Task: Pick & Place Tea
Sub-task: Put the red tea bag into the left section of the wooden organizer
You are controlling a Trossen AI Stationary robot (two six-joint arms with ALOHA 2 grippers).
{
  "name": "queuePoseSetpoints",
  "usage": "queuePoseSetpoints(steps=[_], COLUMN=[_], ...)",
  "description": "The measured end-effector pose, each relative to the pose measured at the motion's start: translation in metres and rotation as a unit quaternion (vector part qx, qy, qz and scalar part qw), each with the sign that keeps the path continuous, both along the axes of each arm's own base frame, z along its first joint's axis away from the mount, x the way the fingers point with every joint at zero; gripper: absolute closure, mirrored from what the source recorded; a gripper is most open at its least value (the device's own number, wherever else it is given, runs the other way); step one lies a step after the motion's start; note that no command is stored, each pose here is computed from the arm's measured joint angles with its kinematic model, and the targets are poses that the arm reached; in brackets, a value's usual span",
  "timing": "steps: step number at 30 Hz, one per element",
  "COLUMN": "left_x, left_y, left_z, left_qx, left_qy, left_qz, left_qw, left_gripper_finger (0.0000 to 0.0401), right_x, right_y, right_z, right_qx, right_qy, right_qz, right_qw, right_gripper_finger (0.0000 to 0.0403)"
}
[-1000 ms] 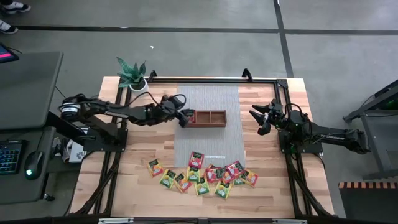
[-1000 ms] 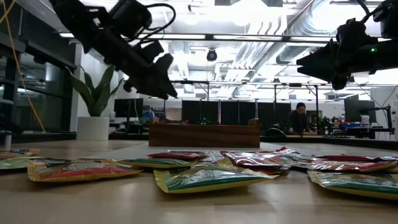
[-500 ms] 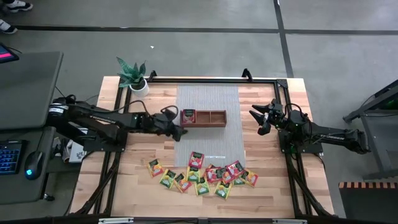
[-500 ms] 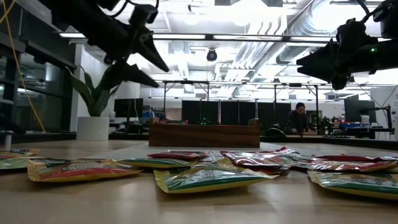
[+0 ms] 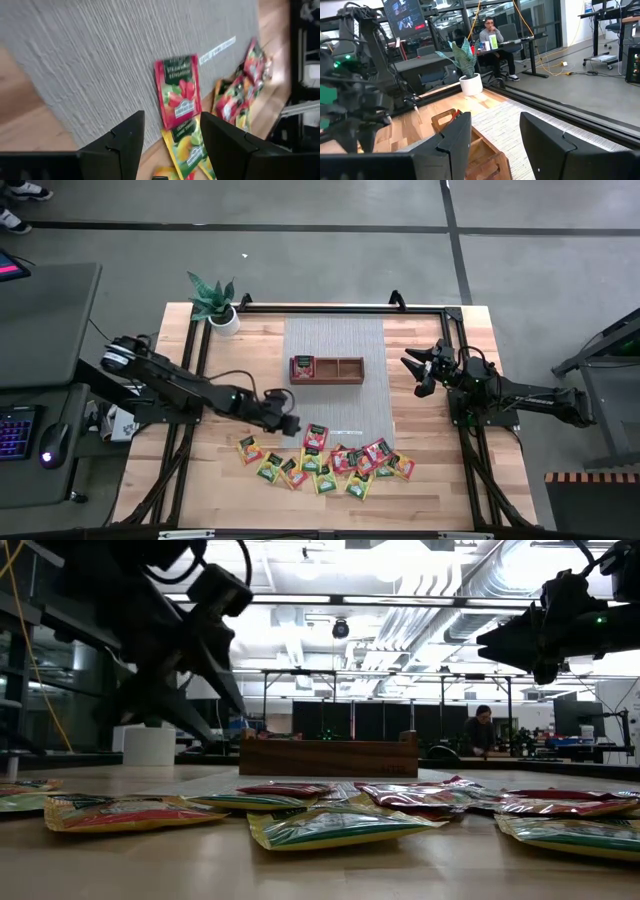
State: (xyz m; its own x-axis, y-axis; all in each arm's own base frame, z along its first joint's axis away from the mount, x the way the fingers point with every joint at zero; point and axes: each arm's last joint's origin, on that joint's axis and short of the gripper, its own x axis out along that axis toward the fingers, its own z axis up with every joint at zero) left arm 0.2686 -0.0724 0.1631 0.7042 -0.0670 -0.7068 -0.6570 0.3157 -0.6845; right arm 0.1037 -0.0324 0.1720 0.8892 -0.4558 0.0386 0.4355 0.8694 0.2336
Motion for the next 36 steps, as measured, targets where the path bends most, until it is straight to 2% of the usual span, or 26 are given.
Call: queuePoseSetpoints(steps=[11,18,21,28,36], left_x=[0.034,0.049,0.048,0.049,0.051], left_y=[-0.013,-0.017,-0.017,-0.017,-0.013], left_z=[-0.002,-0.011,-0.015,-0.013,-0.019], left_qx=[-0.021,-0.018,-0.015,-0.023,-0.033], left_qy=[-0.007,0.016,0.039,0.04,0.05], left_qz=[-0.019,-0.015,-0.011,-0.003,0.0], left_qw=[1.0,1.0,0.999,0.999,0.998], left_gripper_finger=[0.021,0.0208,0.0191,0.0122,0.0113], right_x=[0.0,0.0,0.0,0.0,0.0], right_y=[0.0,0.0,0.0,0.0,0.0], right_z=[0.0,0.0,0.0,0.0,0.0], right_qx=[0.0,0.0,0.0,0.0,0.0], right_qy=[0.0,0.0,0.0,0.0,0.0], right_qz=[0.0,0.0,0.0,0.0,0.0], right_qw=[1.0,1.0,1.0,1.0,1.0], right_gripper_finger=[0.0238,0.0238,0.0238,0.0238,0.0238])
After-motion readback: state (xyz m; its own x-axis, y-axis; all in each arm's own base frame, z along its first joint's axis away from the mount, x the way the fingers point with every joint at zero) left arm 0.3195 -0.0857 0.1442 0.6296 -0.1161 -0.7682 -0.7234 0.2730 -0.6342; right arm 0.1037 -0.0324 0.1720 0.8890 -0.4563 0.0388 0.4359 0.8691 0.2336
